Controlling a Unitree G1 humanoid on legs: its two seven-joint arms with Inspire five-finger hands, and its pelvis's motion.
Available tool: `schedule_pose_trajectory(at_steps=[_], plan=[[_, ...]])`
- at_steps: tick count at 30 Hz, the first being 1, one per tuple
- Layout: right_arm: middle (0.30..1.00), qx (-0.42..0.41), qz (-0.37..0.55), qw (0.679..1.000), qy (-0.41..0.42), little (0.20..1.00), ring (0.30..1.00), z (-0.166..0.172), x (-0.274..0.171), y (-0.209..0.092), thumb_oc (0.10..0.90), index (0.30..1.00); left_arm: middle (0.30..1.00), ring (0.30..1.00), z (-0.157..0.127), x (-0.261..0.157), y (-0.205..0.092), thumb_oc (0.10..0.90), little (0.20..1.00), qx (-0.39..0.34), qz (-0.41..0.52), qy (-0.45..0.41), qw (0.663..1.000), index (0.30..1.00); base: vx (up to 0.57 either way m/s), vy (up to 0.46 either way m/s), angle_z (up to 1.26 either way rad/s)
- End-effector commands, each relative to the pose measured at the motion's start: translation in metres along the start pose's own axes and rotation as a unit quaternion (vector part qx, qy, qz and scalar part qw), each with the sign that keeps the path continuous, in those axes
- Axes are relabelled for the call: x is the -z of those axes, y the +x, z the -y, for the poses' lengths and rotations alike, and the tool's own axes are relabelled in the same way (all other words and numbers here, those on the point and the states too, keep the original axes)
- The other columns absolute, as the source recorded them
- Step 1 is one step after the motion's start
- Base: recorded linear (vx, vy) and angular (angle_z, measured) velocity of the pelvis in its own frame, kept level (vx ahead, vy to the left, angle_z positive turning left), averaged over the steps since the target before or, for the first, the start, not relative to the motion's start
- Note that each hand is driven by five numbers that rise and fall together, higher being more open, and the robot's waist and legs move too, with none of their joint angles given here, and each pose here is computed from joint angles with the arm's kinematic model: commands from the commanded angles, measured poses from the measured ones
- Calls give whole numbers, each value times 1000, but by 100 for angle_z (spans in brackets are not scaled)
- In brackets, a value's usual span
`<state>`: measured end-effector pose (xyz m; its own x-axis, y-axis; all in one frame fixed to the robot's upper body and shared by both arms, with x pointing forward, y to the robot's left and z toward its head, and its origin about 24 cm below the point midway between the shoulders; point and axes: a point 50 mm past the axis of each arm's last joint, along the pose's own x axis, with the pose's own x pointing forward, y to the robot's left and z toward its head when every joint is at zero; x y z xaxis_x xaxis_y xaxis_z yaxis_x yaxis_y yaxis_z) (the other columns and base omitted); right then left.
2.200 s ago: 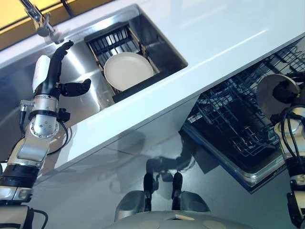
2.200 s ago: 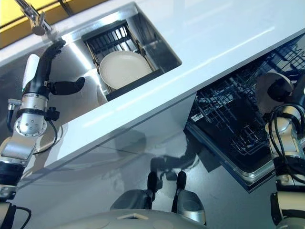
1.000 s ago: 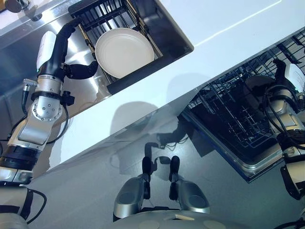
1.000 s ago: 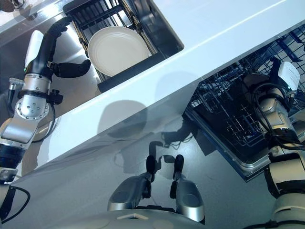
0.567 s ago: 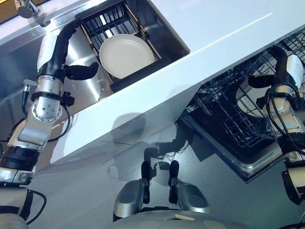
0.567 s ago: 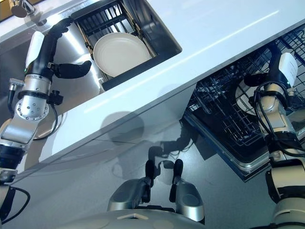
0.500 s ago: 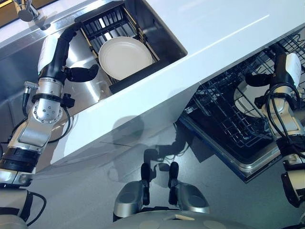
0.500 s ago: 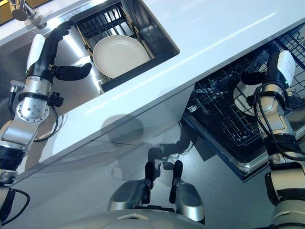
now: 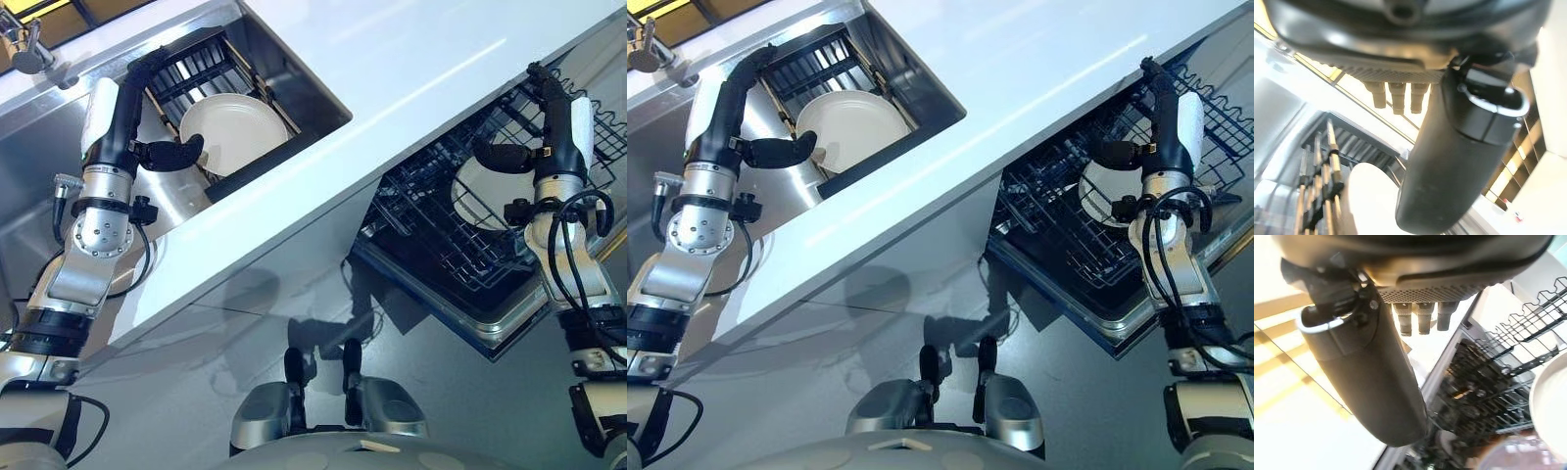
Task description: Pick up plates and place into dishwasher.
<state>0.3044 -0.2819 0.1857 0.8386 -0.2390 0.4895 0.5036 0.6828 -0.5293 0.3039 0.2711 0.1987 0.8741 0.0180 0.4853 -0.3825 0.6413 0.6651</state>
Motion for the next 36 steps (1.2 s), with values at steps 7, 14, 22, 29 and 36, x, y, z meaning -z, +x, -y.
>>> schedule_pose_trajectory(at_steps=[7, 14, 22, 29, 36], plan=[[900, -64, 60, 993, 80, 900, 900, 1, -10, -29, 800, 900, 900, 900, -31, 15, 5, 800, 900, -50, -23, 87, 995, 900, -29, 185, -21], [900, -117, 47, 982, 140, 900, 900, -14, -9, -49, 800, 900, 900, 900, -41, 36, 8, 800, 900, -23, -111, 148, 983, 900, -13, 161, -19], [900, -141, 103, 973, 153, 900, 900, -16, -30, -53, 800, 900, 900, 900, -55, 62, 13, 800, 900, -5, -206, 210, 956, 900, 16, 128, -24], [900, -132, 148, 971, 131, 900, 900, -6, -46, -47, 800, 900, 900, 900, -73, 98, 2, 800, 900, 26, -349, 253, 902, 900, 49, 103, -20], [900, -131, 130, 975, 126, 900, 900, -4, -41, -47, 800, 900, 900, 900, -76, 110, -3, 800, 900, 34, -404, 214, 889, 900, 58, 49, -11]])
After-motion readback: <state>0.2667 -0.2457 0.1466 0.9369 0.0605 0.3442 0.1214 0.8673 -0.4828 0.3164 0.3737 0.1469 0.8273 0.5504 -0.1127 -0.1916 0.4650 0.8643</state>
